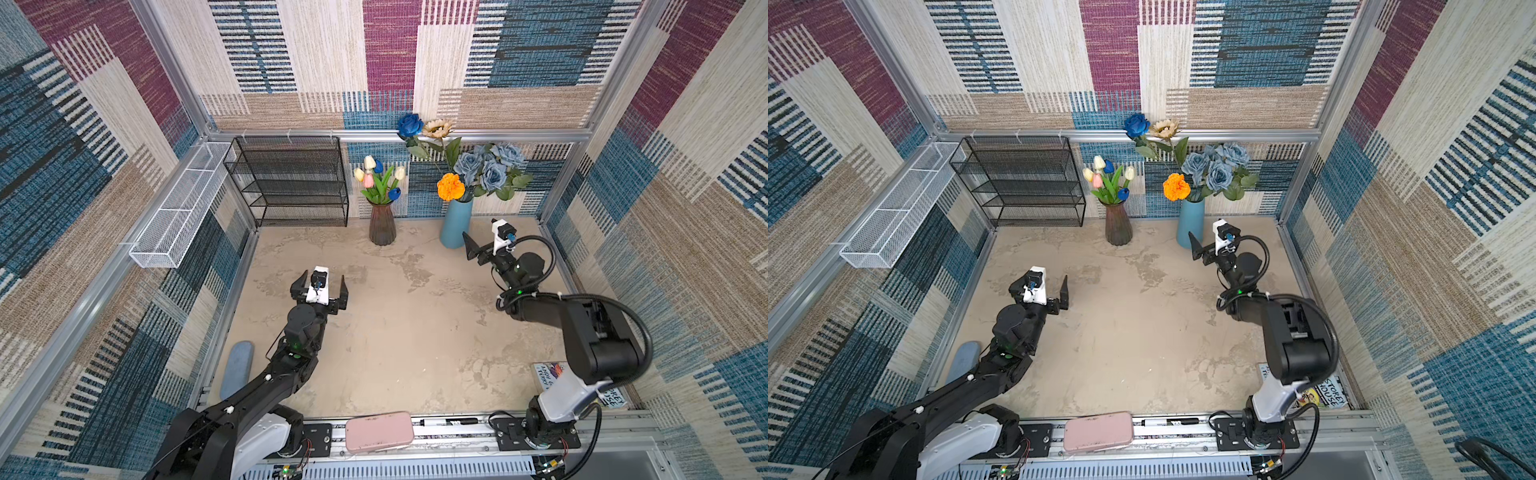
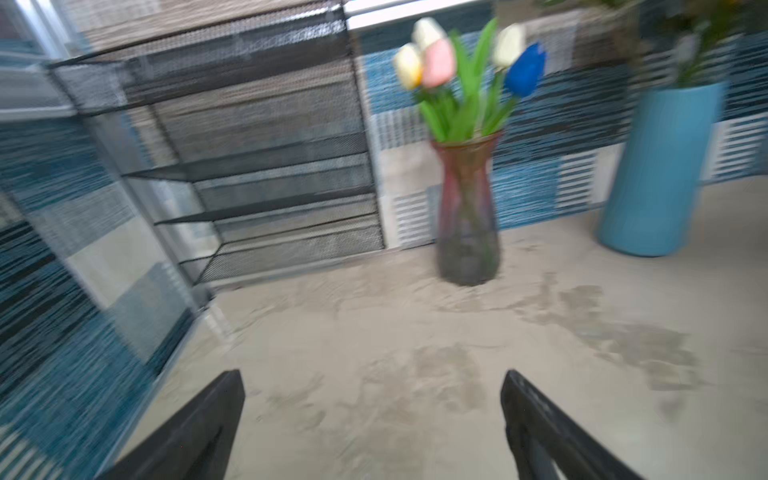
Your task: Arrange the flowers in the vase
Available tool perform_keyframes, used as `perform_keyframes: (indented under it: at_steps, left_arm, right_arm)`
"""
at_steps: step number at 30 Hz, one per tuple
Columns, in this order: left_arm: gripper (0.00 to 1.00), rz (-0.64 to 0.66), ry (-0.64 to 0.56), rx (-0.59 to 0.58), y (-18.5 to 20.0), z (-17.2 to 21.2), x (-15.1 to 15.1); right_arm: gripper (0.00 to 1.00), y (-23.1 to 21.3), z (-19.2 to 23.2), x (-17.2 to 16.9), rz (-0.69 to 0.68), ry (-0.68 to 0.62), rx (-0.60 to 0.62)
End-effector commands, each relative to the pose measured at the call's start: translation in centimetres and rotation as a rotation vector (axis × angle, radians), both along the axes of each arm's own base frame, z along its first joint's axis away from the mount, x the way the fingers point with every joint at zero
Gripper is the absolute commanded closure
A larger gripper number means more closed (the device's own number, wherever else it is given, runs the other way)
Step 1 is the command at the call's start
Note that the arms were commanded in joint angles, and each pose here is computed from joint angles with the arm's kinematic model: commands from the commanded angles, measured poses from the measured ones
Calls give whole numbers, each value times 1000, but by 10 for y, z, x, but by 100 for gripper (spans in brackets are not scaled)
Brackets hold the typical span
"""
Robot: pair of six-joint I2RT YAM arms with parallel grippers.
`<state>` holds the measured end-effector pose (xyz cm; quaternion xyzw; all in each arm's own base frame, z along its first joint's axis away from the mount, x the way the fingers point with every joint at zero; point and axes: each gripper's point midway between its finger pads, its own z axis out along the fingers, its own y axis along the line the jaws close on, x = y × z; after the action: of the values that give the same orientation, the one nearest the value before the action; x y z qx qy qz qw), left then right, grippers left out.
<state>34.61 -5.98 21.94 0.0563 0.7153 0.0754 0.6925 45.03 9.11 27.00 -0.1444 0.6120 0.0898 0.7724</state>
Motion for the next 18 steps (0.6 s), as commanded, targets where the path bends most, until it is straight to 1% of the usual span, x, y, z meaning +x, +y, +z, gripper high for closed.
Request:
perform_keyframes:
  at_steps: [1, 3, 5, 8, 10, 12, 14, 18]
  left_arm:
    - [1, 237, 100, -14, 50, -23, -3]
    - [1, 254, 132, -7, 60, -38, -3]
    - [1, 275, 141, -12, 68, -51, -2]
    - [1, 284, 193, -6, 73, -70, -1]
    - [1, 267, 205, -19, 74, -81, 1]
    - [1, 204, 157, -20, 66, -81, 4]
    - [1, 147, 105, -35, 60, -78, 3]
    - [1, 136, 66, -58, 61, -87, 4]
  right_arm:
    - [0, -47, -16, -23, -299, 92, 66]
    - [0, -63, -26, -46, -390, 134, 122]
    - [1, -76, -40, -65, -448, 167, 148]
    - [2, -88, -58, -90, -496, 174, 139]
    - [0, -88, -68, -100, -490, 173, 107]
    - [0, -87, -81, -104, -487, 196, 77]
    - [0, -87, -85, -110, -476, 170, 73]
    - [0, -87, -91, -108, -459, 154, 53]
